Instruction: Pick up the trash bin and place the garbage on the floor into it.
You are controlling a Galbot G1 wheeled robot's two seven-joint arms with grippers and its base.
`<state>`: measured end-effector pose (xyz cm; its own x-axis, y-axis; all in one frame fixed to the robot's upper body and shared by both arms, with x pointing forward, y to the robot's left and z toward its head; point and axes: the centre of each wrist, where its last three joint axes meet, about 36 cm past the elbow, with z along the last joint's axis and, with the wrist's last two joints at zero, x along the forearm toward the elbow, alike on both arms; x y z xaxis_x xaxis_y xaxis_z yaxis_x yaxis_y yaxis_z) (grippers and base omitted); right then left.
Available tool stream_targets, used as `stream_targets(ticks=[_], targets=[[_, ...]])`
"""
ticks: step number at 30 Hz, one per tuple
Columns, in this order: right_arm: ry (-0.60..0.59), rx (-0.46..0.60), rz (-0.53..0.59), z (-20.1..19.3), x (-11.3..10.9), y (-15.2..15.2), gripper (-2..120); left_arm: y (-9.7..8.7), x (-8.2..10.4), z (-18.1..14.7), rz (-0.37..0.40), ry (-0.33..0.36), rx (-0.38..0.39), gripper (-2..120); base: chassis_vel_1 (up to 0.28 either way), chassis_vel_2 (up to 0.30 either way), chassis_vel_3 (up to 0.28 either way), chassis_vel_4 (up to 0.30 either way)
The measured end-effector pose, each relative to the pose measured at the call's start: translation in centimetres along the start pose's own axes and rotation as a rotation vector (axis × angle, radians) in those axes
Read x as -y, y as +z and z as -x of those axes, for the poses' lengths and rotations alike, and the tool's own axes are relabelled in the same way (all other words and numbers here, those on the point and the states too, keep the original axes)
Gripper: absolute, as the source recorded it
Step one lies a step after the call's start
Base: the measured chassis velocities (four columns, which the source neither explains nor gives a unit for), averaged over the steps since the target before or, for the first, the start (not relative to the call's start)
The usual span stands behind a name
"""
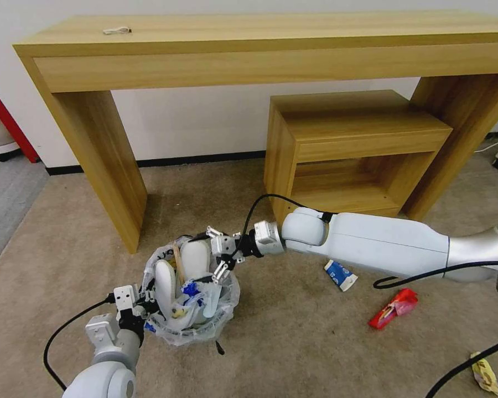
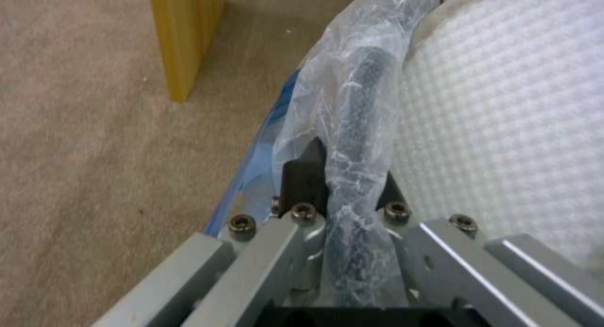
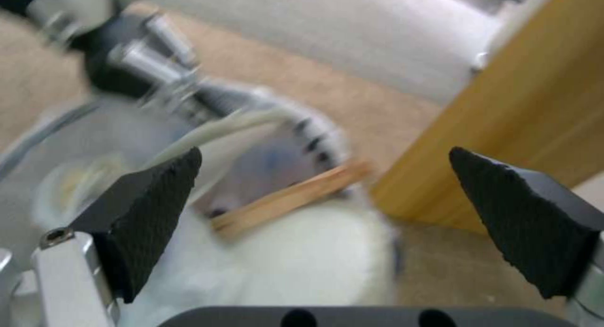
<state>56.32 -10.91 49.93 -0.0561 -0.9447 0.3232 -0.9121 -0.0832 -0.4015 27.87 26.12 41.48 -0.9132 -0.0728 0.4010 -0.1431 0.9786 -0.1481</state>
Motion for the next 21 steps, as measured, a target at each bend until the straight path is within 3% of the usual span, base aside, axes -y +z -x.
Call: stream_targets(ticks=[7,20,21], targets=[[0.145,0.065,0.064,-1.2,-0.1,-0.2,100,-0.1,-0.5,-0.1,0.003,-0.009,-0.004,3,0.0,0.0,0.0,0.0],[0.658,0.197,0.274,-8.7,-0.8,1.0,100,-0.6,-1.5,-0.8,0.01,-0.03,0.006,3,0.0,0.0,0.0,0.0],[0.658,0.197,0.274,-8.7,-0.8,1.0,100,-0.6,-1.5,-0.8,0.01,-0.03,0.006,3,0.0,0.0,0.0,0.0]])
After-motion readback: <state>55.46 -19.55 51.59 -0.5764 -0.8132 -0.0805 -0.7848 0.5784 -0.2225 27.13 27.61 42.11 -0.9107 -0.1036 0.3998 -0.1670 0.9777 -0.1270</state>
